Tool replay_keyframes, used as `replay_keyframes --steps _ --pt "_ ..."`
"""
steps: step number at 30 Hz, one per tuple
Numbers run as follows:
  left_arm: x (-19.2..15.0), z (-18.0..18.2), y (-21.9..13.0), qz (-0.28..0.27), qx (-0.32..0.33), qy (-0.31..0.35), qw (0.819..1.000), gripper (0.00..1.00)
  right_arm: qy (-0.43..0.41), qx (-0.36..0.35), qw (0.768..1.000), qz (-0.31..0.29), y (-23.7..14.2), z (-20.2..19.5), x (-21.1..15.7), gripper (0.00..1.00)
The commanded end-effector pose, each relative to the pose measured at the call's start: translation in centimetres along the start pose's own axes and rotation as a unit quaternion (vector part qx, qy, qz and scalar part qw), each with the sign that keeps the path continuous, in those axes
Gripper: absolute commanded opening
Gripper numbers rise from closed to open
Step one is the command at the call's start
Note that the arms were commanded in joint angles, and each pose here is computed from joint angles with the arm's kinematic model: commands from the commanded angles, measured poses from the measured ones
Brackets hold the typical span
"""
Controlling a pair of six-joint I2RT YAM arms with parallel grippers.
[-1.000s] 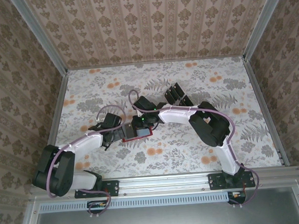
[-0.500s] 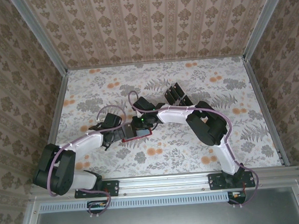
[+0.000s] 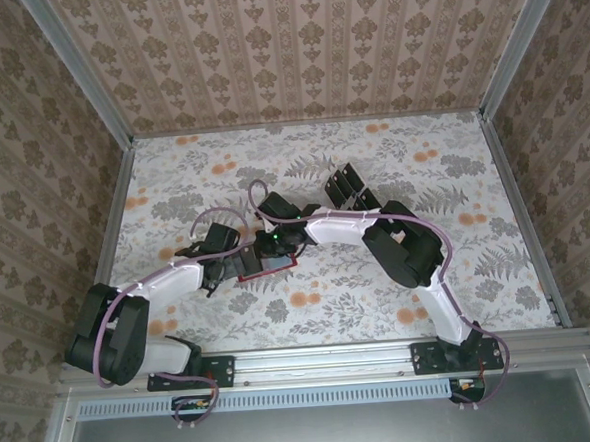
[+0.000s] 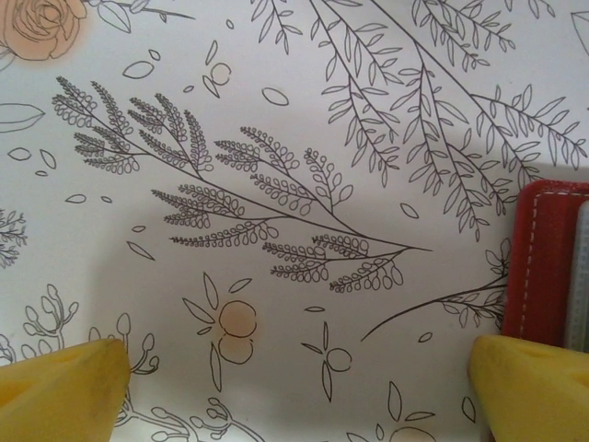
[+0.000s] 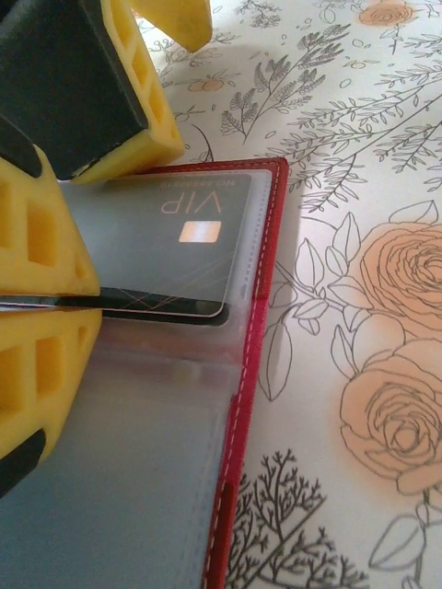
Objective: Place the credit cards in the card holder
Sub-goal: Insert the credit card into the card slot.
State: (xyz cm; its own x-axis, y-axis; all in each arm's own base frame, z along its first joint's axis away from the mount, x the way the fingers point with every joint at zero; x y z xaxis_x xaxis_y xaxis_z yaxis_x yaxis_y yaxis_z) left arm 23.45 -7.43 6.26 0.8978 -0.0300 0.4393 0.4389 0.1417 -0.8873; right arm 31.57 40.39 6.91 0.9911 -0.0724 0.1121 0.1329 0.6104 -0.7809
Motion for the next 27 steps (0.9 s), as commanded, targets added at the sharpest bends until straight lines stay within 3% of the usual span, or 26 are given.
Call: replay_keyframes --steps 1,6,10,19,27 --pt "-0.2 0.2 0.3 0.005 0.004 -0.002 1.0 1.0 -0.001 0.012 0.999 0.03 1.0 0.8 -1.1 0.12" --pt "-0.2 0.1 0.3 0.006 -0.001 -0.002 1.0 1.0 -0.008 0.009 1.0 0.02 0.0 0.7 -0.9 0.42" --pt "0.4 -0.1 -0.2 -0.001 -0.007 0.003 1.0 1.0 0.0 0.014 1.0 0.001 -1.4 0.0 -0.2 0.53" --pt "2.7 1.1 -1.8 -0.028 -0.01 -0.017 0.999 1.0 0.041 0.014 0.999 -0.021 -2.1 -2.6 0.2 0.55" --pt "3.0 1.1 -2.2 -0.031 -0.026 -0.019 0.999 1.0 0.049 0.041 0.997 -0.036 -3.2 -1.8 0.2 0.55"
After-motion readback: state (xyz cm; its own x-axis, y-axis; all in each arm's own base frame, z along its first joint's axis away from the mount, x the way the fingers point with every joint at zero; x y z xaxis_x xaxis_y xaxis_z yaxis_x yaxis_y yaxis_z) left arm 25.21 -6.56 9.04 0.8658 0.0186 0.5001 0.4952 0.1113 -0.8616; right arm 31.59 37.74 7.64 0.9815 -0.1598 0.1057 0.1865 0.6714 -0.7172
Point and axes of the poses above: each hand's point on the last joint's axis, 136 mm out from that joint toward the fingers, its own y axis out along the fingers, its own z axis along the line the jaws close on, x = y × z, the point moved 5 cm from there along -y, back along the fingers, and after that the axes turned 15 degrees about y, right-handed, at the moved point
